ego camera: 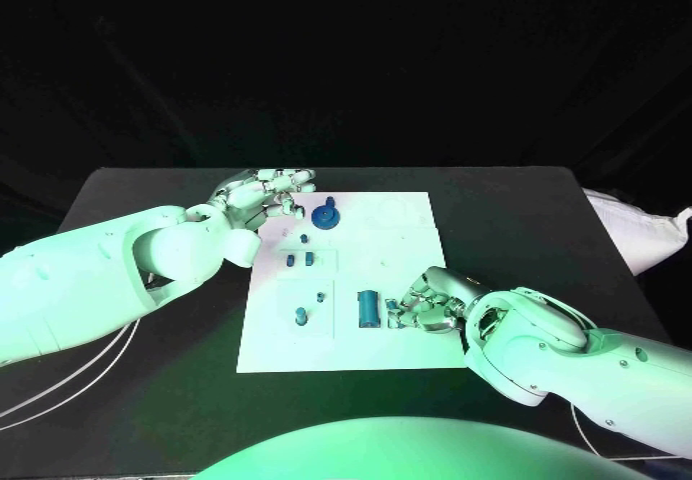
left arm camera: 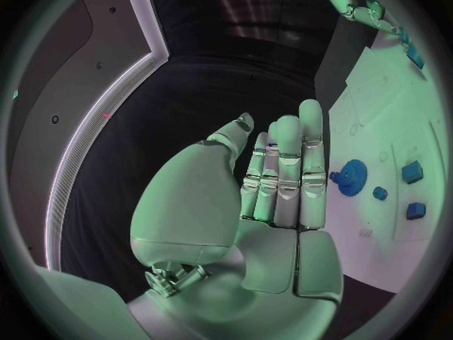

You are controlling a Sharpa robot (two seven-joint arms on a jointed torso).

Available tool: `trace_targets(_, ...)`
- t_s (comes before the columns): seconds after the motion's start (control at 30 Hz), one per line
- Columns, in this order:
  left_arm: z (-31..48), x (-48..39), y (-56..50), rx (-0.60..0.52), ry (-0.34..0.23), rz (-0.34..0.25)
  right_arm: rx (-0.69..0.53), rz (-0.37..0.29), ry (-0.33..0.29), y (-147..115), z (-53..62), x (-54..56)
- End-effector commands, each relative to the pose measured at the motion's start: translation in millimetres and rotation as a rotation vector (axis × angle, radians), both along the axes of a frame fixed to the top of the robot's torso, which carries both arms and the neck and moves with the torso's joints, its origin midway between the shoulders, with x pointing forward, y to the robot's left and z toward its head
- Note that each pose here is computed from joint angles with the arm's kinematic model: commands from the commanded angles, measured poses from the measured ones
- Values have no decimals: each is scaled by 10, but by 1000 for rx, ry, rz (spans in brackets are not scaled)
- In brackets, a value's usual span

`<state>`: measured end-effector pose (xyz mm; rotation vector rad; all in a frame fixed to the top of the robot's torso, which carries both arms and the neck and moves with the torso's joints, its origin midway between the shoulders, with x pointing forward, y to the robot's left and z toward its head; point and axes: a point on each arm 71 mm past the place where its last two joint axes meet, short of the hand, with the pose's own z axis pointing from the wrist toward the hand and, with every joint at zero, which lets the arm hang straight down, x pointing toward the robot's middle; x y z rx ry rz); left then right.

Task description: Assemble the parts on the task board

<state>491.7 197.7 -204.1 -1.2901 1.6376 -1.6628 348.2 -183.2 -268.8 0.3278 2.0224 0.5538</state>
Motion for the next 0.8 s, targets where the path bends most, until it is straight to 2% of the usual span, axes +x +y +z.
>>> trace_targets(0.03,12,-9,-32,-10,-5,-21,-21,21,12,18,-20,-9)
trace_targets(0.8,9,-10,-33,-9,-2,-25,-24,30,-31,41,23,-9)
